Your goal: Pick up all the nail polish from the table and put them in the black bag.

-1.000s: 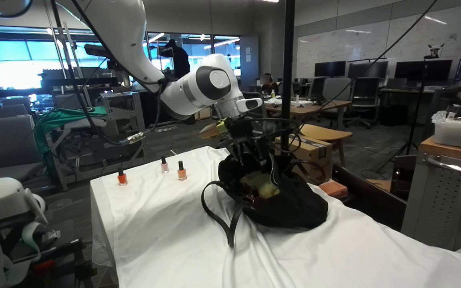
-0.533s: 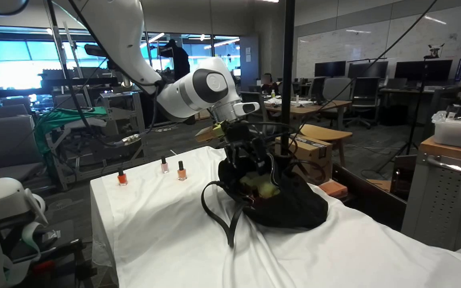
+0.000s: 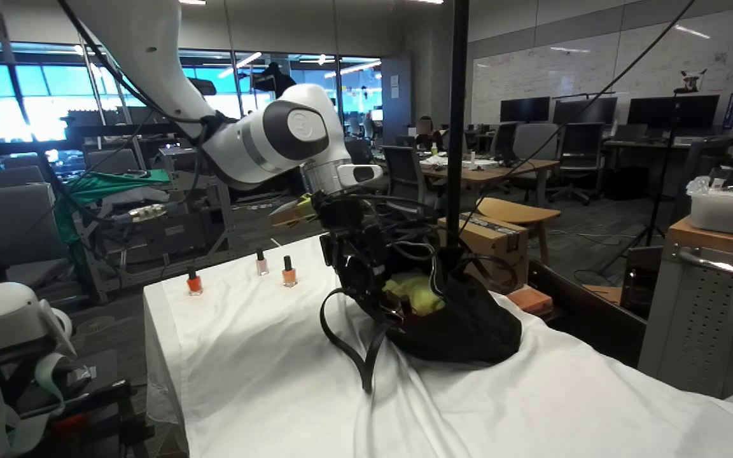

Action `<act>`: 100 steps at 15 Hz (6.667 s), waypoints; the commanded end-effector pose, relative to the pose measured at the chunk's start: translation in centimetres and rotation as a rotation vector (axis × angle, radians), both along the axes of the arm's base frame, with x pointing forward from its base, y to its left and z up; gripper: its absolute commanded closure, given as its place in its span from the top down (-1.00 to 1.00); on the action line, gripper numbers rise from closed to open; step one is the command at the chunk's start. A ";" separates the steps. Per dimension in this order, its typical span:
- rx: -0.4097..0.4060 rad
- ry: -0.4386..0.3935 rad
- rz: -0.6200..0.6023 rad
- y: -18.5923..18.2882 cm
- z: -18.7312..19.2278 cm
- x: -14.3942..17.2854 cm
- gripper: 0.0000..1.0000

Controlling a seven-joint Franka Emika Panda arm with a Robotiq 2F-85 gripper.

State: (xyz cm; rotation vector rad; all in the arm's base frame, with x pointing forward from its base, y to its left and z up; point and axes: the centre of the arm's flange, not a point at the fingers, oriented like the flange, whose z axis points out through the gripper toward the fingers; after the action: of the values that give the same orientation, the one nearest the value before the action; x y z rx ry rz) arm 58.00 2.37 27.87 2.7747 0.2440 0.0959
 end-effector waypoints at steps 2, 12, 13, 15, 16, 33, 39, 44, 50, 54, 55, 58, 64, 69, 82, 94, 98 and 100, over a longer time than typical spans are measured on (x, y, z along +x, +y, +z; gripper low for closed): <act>0.052 0.046 0.039 1.5 2.1 -5.4 1.00; 0.166 0.265 0.136 10.6 -1.8 -9.1 1.00; 0.179 0.279 0.152 11.7 -2.0 -9.2 1.00; 0.201 0.307 0.193 13.9 -2.5 -9.3 1.00; 0.213 0.318 0.211 14.8 -2.7 -9.5 1.00; 0.276 0.262 0.384 25.9 -5.0 -3.0 1.00; 0.318 0.223 0.414 26.8 -5.3 -0.2 1.00; 0.350 0.218 0.432 27.4 -6.1 1.4 1.00; 0.356 0.185 0.424 27.7 -7.2 2.6 1.00; 0.347 0.186 0.412 27.7 -8.0 3.1 1.00; 0.344 0.186 0.409 27.6 -8.1 3.2 1.00; 0.342 0.184 0.402 27.4 -8.8 3.3 1.00; 0.340 0.192 0.395 27.0 -10.2 3.4 1.00; 0.347 0.199 0.390 26.7 -11.0 3.5 1.00; 0.320 0.249 0.426 27.5 -11.1 2.3 0.38; 0.289 0.292 0.468 28.5 -11.1 1.3 -0.67; 0.227 0.352 0.472 28.4 -10.5 1.1 -0.67; 0.192 0.374 0.463 27.8 -9.9 0.8 -0.67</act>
State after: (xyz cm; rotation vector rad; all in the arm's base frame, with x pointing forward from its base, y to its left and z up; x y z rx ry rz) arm 58.61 30.65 16.67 2.9143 1.0238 -0.2512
